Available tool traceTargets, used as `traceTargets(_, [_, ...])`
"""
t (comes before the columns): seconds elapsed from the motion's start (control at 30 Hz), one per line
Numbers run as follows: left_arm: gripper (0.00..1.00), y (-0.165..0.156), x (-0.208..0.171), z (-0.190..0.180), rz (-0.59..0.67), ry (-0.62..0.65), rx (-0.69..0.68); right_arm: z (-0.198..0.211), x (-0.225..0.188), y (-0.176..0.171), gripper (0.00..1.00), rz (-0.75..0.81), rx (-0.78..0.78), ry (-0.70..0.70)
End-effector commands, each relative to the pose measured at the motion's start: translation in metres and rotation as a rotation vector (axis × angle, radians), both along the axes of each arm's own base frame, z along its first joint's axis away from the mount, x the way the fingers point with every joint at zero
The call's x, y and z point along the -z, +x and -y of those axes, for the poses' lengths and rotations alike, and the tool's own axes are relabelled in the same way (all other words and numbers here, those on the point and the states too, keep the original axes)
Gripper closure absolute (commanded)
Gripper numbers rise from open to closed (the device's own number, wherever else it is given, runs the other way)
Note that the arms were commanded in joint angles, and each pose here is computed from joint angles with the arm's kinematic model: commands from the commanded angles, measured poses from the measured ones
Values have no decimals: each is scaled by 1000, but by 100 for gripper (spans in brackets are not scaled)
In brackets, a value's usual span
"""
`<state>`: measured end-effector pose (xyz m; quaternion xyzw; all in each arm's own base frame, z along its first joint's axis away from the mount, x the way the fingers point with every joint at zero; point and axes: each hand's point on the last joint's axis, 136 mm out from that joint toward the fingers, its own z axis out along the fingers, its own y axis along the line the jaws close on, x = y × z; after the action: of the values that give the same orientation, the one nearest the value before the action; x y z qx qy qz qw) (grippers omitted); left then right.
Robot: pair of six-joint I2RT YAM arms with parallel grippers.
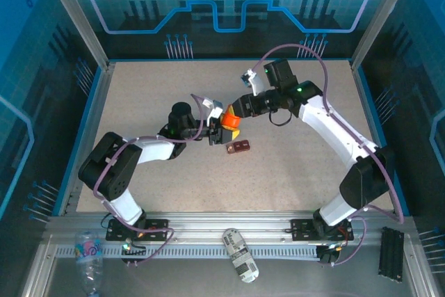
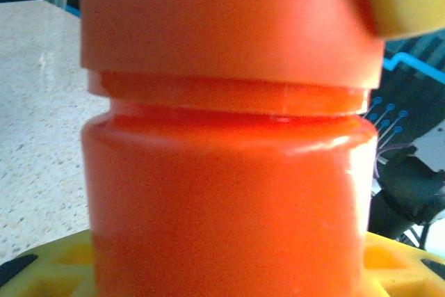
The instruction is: Sort the pills into containers
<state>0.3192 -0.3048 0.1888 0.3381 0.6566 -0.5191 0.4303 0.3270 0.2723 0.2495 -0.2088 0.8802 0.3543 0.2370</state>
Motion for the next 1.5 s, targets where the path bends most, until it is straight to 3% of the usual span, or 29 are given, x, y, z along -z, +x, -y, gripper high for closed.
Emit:
traceTargets(0.0, [100, 17, -52, -2, 182, -25, -107, -5, 30, -12, 64, -81, 119, -81])
traceTargets(0.23, [100, 16, -43, 6, 292, 70, -199, -16, 47, -7, 64, -146, 285, -50])
traceTargets(0.53, [100, 23, -44, 6, 301, 34, -266, -19, 35, -3, 60, -152, 344, 59])
traceTargets(0.6, [100, 26, -44, 5, 291, 33, -278, -13, 28, 0, 53, -144, 351, 69])
traceTargets(0.77, [100, 32, -40, -1, 255, 21, -275, 17, -6, 1, 26, -66, 357, 130])
traceTargets(0.9, [100, 30, -35, -2, 233, 27, -226, 36, -26, -13, 15, 10, 314, 130])
traceTargets(1.13, [100, 5, -36, 5, 214, -1, -38, 60, -45, -14, 13, 105, 170, 123])
traceTargets(1.3, [100, -11, -36, 12, 153, -6, 93, 44, -56, -20, 12, 126, -57, 117])
traceTargets(1.47, [100, -19, -41, 15, 130, -22, 152, 30, -52, -22, 11, 70, -174, 135])
